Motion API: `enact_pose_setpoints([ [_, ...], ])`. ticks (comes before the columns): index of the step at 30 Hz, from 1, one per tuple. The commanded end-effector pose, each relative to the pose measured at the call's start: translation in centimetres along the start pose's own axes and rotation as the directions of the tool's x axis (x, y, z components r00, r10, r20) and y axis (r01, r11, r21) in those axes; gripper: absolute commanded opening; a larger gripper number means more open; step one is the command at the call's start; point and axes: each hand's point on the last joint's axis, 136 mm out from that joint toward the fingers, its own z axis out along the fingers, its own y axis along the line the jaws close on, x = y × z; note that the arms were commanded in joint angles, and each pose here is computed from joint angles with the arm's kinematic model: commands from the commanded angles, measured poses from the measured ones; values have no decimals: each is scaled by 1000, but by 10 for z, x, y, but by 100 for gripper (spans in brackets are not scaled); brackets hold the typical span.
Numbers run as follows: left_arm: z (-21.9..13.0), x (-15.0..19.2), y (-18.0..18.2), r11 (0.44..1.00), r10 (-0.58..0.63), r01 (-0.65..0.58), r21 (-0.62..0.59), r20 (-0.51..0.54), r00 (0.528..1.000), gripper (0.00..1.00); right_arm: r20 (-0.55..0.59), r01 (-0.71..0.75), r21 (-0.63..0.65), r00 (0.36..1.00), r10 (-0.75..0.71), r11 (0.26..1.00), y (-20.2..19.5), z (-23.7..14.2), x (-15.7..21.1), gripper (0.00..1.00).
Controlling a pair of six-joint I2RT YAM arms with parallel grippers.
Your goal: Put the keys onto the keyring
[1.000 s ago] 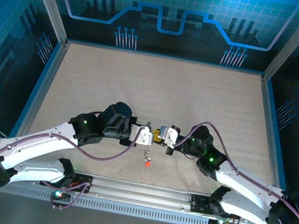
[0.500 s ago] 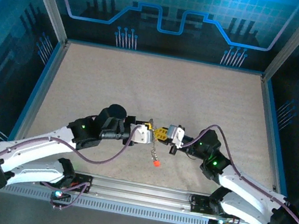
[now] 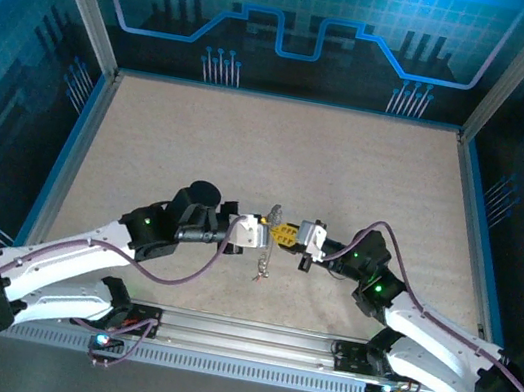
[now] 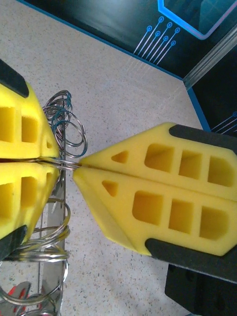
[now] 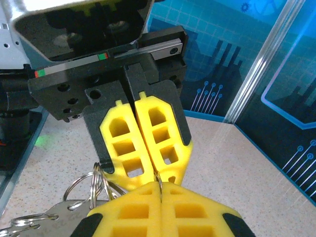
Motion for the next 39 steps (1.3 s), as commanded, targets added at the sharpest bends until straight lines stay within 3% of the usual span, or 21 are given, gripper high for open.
enact_pose_setpoints([
  [1,-11,-2,15,998,25,-26,-59,-11,1000,0,-25,37,-19,999,-37,999,4,-3,5,0],
  [3,-13,-2,15,998,44,-45,-39,-38,998,0,-79,35,-55,996,-39,998,8,-2,14,0],
  [5,-13,-2,13,998,66,-66,2,-76,995,0,-123,23,-67,992,-31,997,9,0,23,16],
  [8,-13,-1,14,996,81,-77,34,-119,990,0,-145,6,-55,989,-14,998,8,2,29,25],
  [13,-13,-5,14,992,106,-96,76,-139,984,0,-143,-4,-57,990,-5,998,10,7,28,32],
  [19,-11,-2,5,979,161,-134,151,-179,971,0,-105,-7,-38,994,3,999,7,10,18,33],
  [28,-9,-5,-7,967,193,-155,200,-188,963,0,-83,-7,-69,997,1,998,13,18,13,29],
  [37,-14,-9,-11,966,190,-151,210,-182,965,1,-56,5,-80,998,-10,997,22,23,7,2],
  [39,-16,-10,-11,970,175,-138,199,-178,968,2,-50,9,-70,999,-12,997,21,21,6,0],
])
